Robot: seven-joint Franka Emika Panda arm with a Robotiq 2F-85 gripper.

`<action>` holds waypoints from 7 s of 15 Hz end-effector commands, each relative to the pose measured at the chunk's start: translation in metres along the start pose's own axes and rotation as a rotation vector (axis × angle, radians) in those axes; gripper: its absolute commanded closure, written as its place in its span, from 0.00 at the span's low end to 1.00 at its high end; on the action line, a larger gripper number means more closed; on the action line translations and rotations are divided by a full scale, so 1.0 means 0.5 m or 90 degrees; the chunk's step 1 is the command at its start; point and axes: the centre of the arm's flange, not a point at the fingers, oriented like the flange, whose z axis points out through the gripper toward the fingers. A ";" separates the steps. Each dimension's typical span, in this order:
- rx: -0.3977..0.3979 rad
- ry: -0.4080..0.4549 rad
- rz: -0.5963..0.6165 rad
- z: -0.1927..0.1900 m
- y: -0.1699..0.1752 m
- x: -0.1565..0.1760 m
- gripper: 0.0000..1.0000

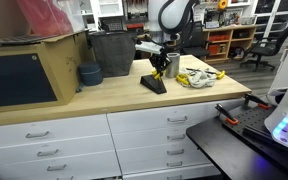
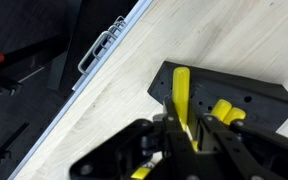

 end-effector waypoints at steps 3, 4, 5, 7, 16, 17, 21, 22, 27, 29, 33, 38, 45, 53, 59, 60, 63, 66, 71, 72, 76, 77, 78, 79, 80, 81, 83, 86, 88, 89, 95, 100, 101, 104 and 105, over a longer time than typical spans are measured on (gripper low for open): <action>0.005 -0.004 0.000 -0.003 -0.011 -0.002 0.96; 0.005 -0.002 0.001 -0.002 -0.011 -0.002 0.96; 0.005 0.001 0.002 -0.001 -0.010 -0.003 0.96; 0.006 0.005 0.003 -0.001 -0.008 -0.002 0.96; 0.006 0.012 0.009 0.003 -0.008 0.004 0.96; 0.006 0.015 0.008 0.004 -0.008 0.005 0.96; 0.007 0.018 0.006 0.005 -0.009 0.010 0.96; 0.006 0.018 0.006 0.005 -0.010 0.009 0.96; -0.015 -0.013 0.010 0.012 -0.016 0.027 0.96; -0.026 -0.032 0.029 0.020 -0.018 0.052 0.96; -0.040 -0.071 0.090 0.033 -0.020 0.130 0.96; -0.050 -0.102 0.164 0.044 -0.016 0.217 0.96; -0.068 -0.094 0.167 0.062 -0.015 0.225 0.36; -0.074 -0.078 0.108 0.060 -0.005 0.198 0.00; -0.020 -0.044 0.064 0.003 0.009 0.201 0.00; -0.014 -0.037 0.060 -0.005 0.006 0.204 0.00; 0.008 -0.027 0.052 -0.028 0.000 0.208 0.00; 0.012 -0.039 0.026 -0.051 -0.004 0.202 0.00; -0.012 -0.067 -0.146 -0.090 0.006 0.201 0.00; -0.009 -0.092 -0.180 -0.099 0.019 0.203 0.00; -0.049 -0.123 -0.329 -0.114 0.073 0.250 0.00; -0.068 -0.126 -0.366 -0.112 0.087 0.266 0.00; -0.089 -0.131 -0.400 -0.106 0.100 0.281 0.00; -0.114 -0.137 -0.431 -0.092 0.111 0.297 0.00; -0.142 -0.139 -0.459 -0.080 0.120 0.310 0.00; -0.180 -0.130 -0.475 -0.049 0.121 0.329 0.00; -0.253 -0.087 -0.485 -0.006 0.120 0.359 0.25; -0.325 0.022 -0.477 0.060 0.112 0.376 0.42; -0.331 0.074 -0.450 0.097 0.088 0.370 0.58; -0.322 0.098 -0.430 0.115 0.075 0.362 0.65; -0.235 0.116 -0.339 0.159 0.012 0.282 1.00; -0.215 0.169 -0.283 0.174 0.065 0.312 1.00; -0.205 0.167 -0.264 0.178 0.069 0.321 1.00; -0.165 0.126 -0.192 0.174 0.075 0.356 1.00; -0.153 0.095 -0.161 0.170 0.075 0.369 1.00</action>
